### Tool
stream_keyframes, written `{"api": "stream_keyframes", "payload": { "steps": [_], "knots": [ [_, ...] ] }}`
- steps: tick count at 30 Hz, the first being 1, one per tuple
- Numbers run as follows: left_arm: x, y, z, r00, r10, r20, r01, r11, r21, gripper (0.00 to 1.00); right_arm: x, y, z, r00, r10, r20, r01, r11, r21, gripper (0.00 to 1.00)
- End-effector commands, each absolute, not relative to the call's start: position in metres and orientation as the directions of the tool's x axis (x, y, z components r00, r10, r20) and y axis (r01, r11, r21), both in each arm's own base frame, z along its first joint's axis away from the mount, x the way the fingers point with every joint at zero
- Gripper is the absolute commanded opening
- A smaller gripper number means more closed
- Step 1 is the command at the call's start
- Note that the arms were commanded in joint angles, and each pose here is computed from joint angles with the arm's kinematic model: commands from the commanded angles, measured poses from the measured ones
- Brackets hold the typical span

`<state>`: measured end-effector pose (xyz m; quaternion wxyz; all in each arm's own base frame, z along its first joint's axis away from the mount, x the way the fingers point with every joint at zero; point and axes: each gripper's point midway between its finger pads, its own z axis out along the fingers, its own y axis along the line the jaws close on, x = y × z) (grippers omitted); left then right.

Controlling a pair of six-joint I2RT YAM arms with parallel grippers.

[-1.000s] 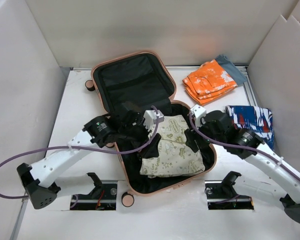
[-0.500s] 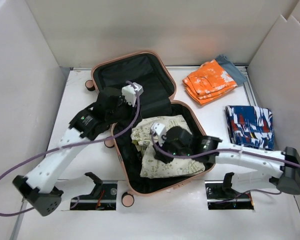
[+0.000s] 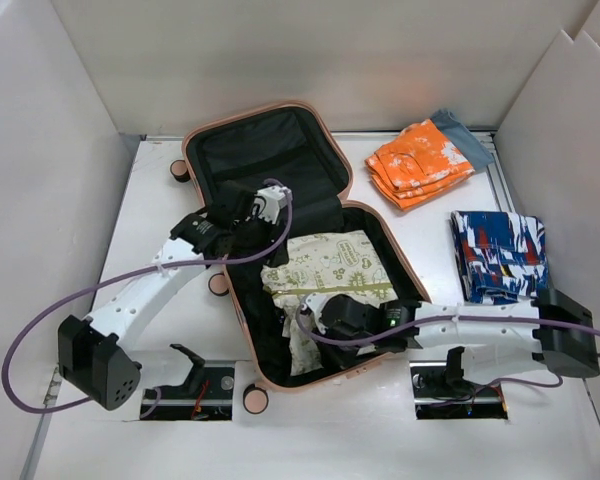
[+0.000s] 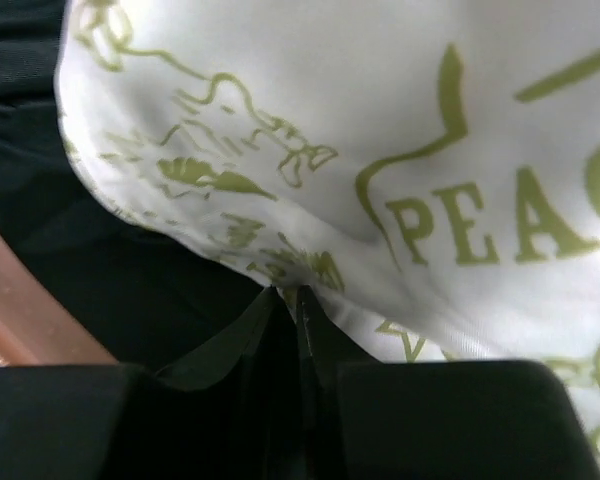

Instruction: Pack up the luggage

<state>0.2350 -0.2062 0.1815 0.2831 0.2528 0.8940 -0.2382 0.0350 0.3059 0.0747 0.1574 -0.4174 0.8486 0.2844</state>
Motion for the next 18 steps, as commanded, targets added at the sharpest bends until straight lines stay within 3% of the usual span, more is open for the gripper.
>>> {"api": "stream_keyframes", "payload": {
  "steps": [1, 3, 4, 7, 13, 18],
  "knots": [
    [0.228, -0.231, 0.175, -0.668, 0.378, -0.641, 0.675, 0.67, -0.308, 0.52, 0.029, 0.303, 0.099, -0.586, -0.639, -0.498, -0.81, 0.471, 0.349, 0.23],
    [0.228, -0.235, 0.158, -0.669, 0.415, -0.617, 0.682, 0.673, -0.287, 0.52, 0.031, 0.302, 0.132, -0.566, -0.625, -0.538, -0.824, 0.45, 0.344, 0.32],
    [0.225, -0.237, 0.149, -0.674, 0.429, -0.602, 0.685, 0.669, -0.29, 0.52, 0.036, 0.288, 0.137, -0.56, -0.64, -0.526, -0.826, 0.478, 0.298, 0.42],
    [0.229, -0.232, 0.127, -0.687, 0.448, -0.572, 0.671, 0.694, -0.261, 0.52, 0.056, 0.283, 0.186, -0.54, -0.551, -0.636, -0.819, 0.517, 0.247, 0.55],
    [0.235, -0.219, 0.101, -0.7, 0.457, -0.548, 0.642, 0.739, -0.204, 0.51, 0.16, 0.243, 0.201, -0.555, -0.454, -0.697, -0.715, 0.689, 0.121, 0.58],
    [0.238, -0.219, 0.101, -0.7, 0.457, -0.548, 0.638, 0.745, -0.194, 0.51, 0.209, 0.237, 0.193, -0.544, -0.469, -0.696, -0.718, 0.689, 0.098, 0.58]
  ]
}}
